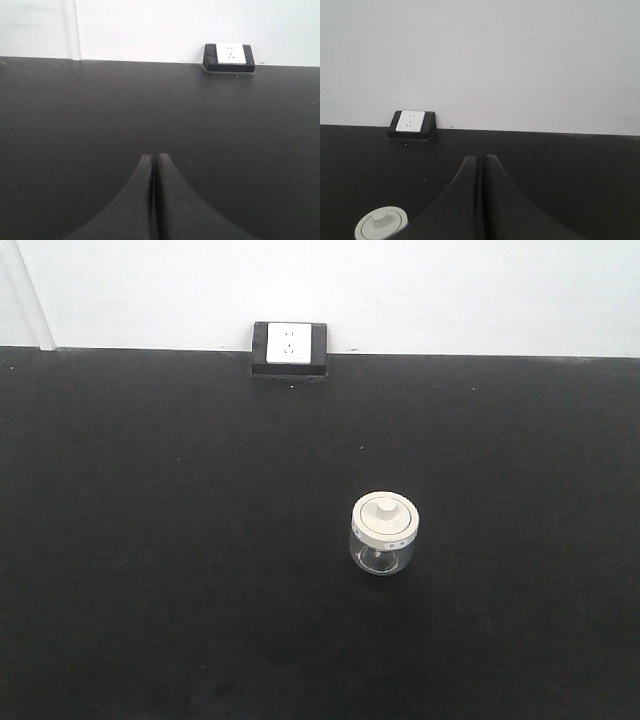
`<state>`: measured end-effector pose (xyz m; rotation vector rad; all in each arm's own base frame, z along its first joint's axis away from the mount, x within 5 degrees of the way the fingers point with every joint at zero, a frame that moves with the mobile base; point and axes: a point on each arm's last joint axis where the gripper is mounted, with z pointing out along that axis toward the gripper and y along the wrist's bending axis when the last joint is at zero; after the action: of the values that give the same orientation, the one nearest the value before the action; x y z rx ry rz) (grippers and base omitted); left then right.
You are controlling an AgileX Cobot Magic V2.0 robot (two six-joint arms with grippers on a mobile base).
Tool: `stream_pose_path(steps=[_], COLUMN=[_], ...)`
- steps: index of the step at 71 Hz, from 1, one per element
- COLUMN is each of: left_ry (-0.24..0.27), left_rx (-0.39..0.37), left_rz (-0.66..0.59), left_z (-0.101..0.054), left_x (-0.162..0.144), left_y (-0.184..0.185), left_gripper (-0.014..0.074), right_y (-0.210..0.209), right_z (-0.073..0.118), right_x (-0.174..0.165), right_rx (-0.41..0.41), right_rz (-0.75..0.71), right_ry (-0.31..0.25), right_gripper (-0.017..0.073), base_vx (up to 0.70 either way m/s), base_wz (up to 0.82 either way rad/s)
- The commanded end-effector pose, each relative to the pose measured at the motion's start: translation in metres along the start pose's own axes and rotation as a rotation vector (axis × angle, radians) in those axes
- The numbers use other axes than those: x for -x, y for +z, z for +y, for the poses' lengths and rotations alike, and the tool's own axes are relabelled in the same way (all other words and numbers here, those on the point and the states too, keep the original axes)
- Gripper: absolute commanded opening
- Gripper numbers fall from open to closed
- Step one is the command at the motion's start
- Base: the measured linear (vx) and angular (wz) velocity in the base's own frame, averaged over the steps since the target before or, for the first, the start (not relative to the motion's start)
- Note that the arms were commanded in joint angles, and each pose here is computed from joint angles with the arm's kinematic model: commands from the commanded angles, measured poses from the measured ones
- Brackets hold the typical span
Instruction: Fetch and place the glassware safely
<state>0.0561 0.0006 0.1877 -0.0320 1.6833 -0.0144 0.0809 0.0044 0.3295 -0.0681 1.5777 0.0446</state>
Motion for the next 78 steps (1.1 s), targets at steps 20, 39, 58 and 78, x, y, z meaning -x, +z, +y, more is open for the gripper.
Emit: stream_pose_path(steps=[20, 39, 58, 78], left_ry=[-0.016, -0.016, -0.016, -0.016], left_rx=[-0.007, -0.007, -0.007, -0.007], left_rz=[-0.066, -0.066, -0.066, -0.066], left_z=[0.0, 0.0, 0.0, 0.0], left_x=[-0.001, -0.001, -0.001, -0.001], left_y=[0.001, 0.001, 0.001, 0.001], left_gripper=[-0.0007, -0.0007, -0.0007, -0.0007], right_y=[0.004, 0.01, 0.0, -0.011], right_z=[-0.001, -0.01, -0.009, -0.005], right_x=[0.006, -0.02, -0.068, -0.129], right_rx=[-0.024, -0.126, -0.138, -0.119], right_rz=[0.004, 0.027, 0.027, 0.02], right_ry=[-0.06, -0.009, -0.005, 0.058], right_gripper=[-0.0003, -0.0003, -0.0003, -0.0003], base_vx=[0.0, 0.0, 0.0, 0.0], base_wz=[0.0, 0.0, 0.0, 0.0])
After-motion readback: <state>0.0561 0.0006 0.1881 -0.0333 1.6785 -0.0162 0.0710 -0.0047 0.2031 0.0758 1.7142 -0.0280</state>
